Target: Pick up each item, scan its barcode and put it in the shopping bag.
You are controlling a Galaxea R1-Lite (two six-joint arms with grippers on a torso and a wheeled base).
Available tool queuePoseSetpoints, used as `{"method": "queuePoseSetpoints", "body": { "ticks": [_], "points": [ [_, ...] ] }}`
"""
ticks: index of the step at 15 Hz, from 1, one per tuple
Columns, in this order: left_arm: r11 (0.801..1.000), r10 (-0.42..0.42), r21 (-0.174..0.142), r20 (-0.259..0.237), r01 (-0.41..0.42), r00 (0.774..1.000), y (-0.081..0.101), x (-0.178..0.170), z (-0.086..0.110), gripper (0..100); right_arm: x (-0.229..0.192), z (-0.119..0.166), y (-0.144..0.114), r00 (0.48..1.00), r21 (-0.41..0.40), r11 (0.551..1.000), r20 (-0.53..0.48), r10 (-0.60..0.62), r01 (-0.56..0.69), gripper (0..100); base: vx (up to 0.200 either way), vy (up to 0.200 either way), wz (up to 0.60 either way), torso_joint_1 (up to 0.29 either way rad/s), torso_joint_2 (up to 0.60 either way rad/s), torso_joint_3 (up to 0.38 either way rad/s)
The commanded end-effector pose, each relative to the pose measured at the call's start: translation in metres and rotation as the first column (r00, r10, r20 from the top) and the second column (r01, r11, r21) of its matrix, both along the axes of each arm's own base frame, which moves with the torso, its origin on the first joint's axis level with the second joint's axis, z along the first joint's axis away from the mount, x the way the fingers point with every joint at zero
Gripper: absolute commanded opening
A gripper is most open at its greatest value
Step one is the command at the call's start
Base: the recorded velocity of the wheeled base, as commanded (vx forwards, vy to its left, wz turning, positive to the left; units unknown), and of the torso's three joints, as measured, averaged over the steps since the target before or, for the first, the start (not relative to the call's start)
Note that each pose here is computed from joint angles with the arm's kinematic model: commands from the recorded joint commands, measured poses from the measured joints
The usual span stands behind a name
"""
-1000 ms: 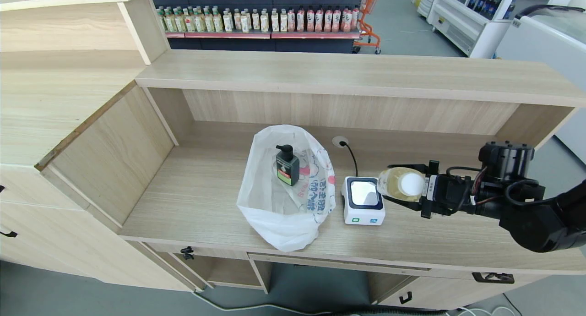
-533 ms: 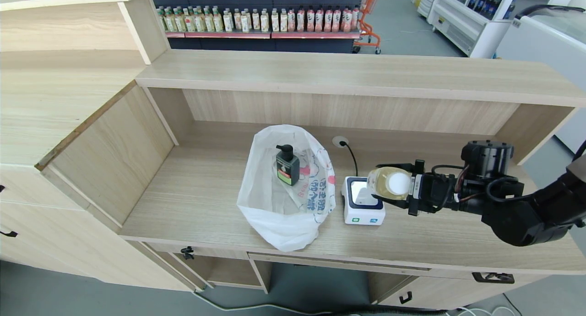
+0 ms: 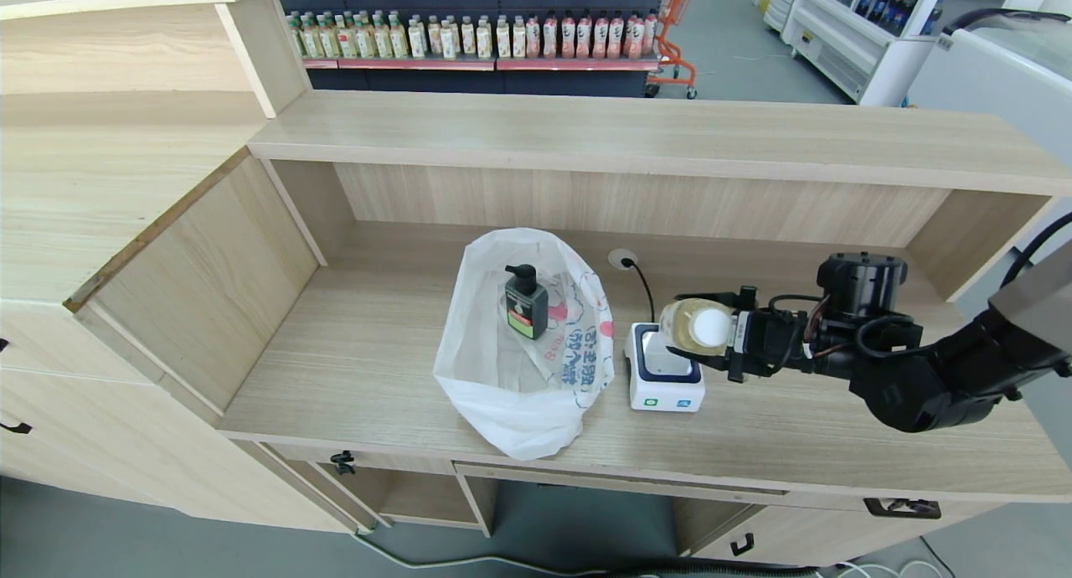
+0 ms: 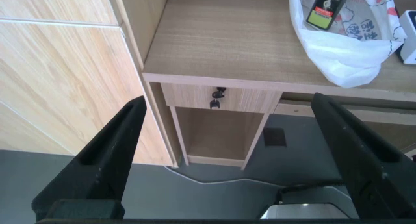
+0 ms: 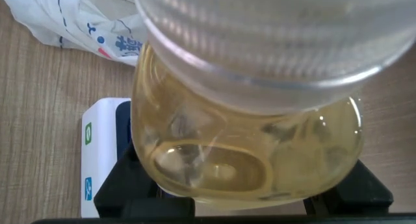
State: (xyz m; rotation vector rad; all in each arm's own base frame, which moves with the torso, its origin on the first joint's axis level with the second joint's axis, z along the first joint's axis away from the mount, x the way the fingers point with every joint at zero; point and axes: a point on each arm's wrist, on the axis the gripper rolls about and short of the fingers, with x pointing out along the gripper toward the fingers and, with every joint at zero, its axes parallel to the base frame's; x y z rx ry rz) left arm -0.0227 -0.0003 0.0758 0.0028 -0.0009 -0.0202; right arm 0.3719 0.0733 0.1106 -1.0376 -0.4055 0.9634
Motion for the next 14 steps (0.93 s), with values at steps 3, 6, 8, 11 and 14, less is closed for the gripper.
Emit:
{"method": "queuePoseSetpoints", "body": {
  "ticks": [3,6,8,11,14],
  "points": [
    [1.0,0.0,0.0,0.001,0.0,1.0,0.0,0.0,0.0,100,0.005,-0.014,0.001,1.0,-0.005,1.0,-0.029,0.001,-0.001,0,0.0,0.0,0.0,0.0,0.0,0.0],
    [1.0,0.0,0.0,0.001,0.0,1.0,0.0,0.0,0.0,100,0.009,-0.013,0.002,1.0,-0.003,1.0,-0.022,0.003,-0.003,0,0.0,0.0,0.0,0.0,0.0,0.0],
    [1.0,0.0,0.0,0.001,0.0,1.0,0.0,0.0,0.0,100,0.012,-0.011,0.004,1.0,0.002,1.0,-0.013,0.007,-0.006,0,0.0,0.0,0.0,0.0,0.0,0.0],
    [1.0,0.0,0.0,0.001,0.0,1.0,0.0,0.0,0.0,100,0.014,-0.015,0.009,0.999,0.013,1.0,-0.034,0.016,-0.015,0,0.0,0.0,0.0,0.0,0.0,0.0],
    [1.0,0.0,0.0,0.001,0.0,1.0,0.0,0.0,0.0,100,0.013,-0.018,0.01,0.999,0.013,1.0,-0.044,0.028,-0.028,0,0.0,0.0,0.0,0.0,0.0,0.0]
  ]
}}
